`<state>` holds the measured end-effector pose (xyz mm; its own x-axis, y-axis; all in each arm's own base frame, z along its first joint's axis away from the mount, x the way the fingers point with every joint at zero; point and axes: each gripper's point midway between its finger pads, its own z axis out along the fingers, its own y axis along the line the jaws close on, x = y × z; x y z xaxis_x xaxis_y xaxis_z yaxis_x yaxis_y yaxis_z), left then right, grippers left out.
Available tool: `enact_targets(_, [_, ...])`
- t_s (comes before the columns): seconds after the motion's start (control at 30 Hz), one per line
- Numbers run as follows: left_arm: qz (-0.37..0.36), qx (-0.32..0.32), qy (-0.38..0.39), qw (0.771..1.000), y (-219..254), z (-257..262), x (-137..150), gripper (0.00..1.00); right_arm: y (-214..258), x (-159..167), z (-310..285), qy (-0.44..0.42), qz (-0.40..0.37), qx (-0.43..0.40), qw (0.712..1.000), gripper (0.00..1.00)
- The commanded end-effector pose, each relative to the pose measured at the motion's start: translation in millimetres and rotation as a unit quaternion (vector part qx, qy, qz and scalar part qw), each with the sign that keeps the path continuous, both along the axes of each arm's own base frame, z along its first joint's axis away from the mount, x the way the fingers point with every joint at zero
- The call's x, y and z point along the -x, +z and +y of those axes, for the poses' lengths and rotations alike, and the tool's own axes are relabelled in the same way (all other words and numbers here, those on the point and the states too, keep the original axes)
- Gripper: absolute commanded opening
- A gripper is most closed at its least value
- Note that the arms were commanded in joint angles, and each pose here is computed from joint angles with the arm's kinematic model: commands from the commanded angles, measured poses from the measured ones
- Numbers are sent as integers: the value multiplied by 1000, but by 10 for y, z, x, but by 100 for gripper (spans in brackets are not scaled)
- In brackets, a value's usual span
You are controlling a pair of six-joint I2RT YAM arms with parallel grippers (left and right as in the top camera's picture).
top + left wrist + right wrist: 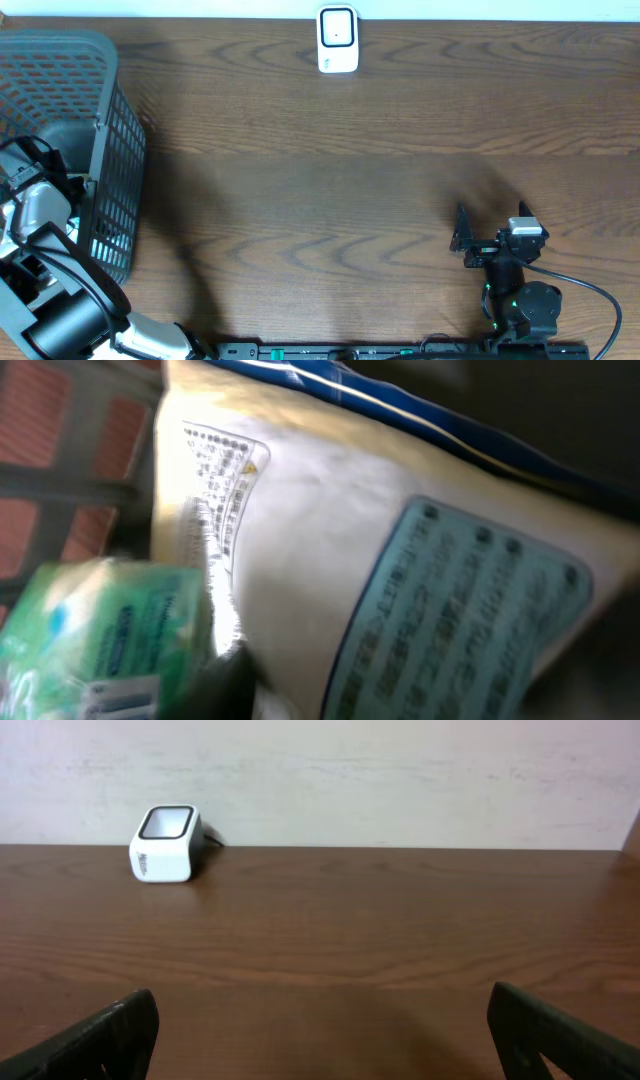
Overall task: Scan the item barcode
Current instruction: 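Grasp the white snack bag with the left gripper and lift it out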
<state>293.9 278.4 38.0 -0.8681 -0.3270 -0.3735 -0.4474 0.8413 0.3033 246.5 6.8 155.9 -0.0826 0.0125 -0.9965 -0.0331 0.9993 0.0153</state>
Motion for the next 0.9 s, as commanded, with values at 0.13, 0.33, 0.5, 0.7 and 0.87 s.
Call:
enact_targets(0.13, [-3, 50, 16, 999, -225, -156, 17, 8, -11, 0, -34, -7, 0, 4, 1000, 99])
enact_targets(0.33, [-130, 27, 84, 988, 468, -67, -181, 7, -12, 0, -34, -7, 1, 4, 1000, 99])
enact_targets(0.5, [-286, 22, 33, 958, 1414, -236, -434, 7, -11, 0, -34, -7, 0, 4, 1000, 99])
enact_targets(0.7, [-408, -31, 34, 912, 2375, -336, -326, 7, -11, 0, -34, -7, 0, 4, 1000, 99])
enact_targets(0.87, [-485, -54, 39, 872, 2968, -493, -136, 7, -12, 0, -34, -7, 1, 4, 1000, 99])
